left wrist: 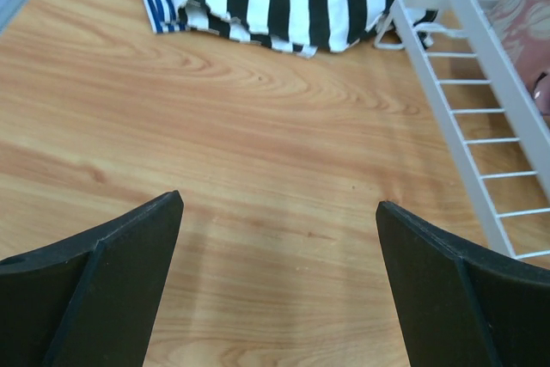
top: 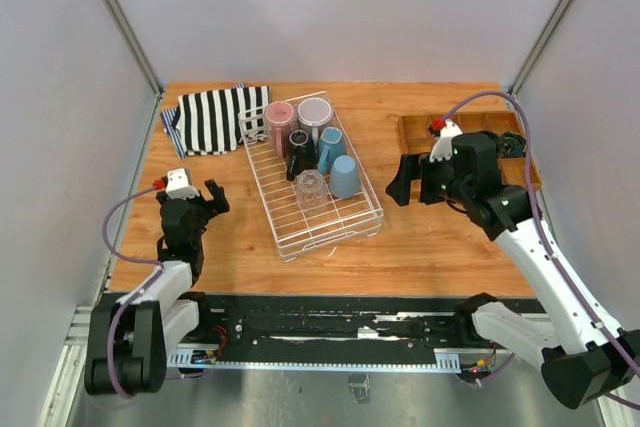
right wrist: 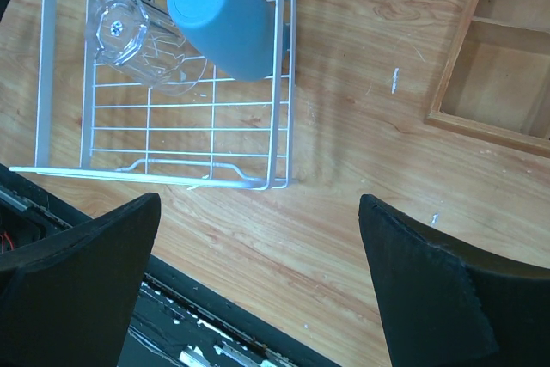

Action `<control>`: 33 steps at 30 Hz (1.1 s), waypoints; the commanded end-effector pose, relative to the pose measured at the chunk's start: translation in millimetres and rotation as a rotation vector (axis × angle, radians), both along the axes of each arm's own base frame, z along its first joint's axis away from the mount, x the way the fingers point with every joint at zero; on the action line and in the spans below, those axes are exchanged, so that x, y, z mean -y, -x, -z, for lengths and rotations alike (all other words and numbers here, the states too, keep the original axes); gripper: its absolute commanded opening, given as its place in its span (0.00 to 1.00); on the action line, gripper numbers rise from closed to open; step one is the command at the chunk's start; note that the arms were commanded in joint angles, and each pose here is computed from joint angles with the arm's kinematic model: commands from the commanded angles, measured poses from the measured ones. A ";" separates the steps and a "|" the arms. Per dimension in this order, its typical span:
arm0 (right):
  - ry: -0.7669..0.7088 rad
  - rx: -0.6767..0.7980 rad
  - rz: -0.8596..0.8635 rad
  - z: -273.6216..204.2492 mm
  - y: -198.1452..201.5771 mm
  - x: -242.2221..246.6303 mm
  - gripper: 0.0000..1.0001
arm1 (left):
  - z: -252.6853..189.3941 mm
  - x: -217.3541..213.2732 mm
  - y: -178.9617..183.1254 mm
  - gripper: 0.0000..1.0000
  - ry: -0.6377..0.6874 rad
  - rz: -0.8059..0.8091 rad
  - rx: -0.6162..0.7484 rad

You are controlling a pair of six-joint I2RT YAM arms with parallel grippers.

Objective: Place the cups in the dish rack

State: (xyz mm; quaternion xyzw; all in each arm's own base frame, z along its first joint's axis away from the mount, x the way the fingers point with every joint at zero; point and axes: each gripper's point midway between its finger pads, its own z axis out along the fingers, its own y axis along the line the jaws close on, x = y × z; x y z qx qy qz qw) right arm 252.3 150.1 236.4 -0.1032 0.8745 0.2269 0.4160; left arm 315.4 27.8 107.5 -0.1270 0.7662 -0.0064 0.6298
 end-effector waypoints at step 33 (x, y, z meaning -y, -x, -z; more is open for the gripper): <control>0.421 0.057 0.317 79.1 -62.1 135.9 0.98 | -9.7 10.6 -29.4 1.00 -0.103 0.069 0.231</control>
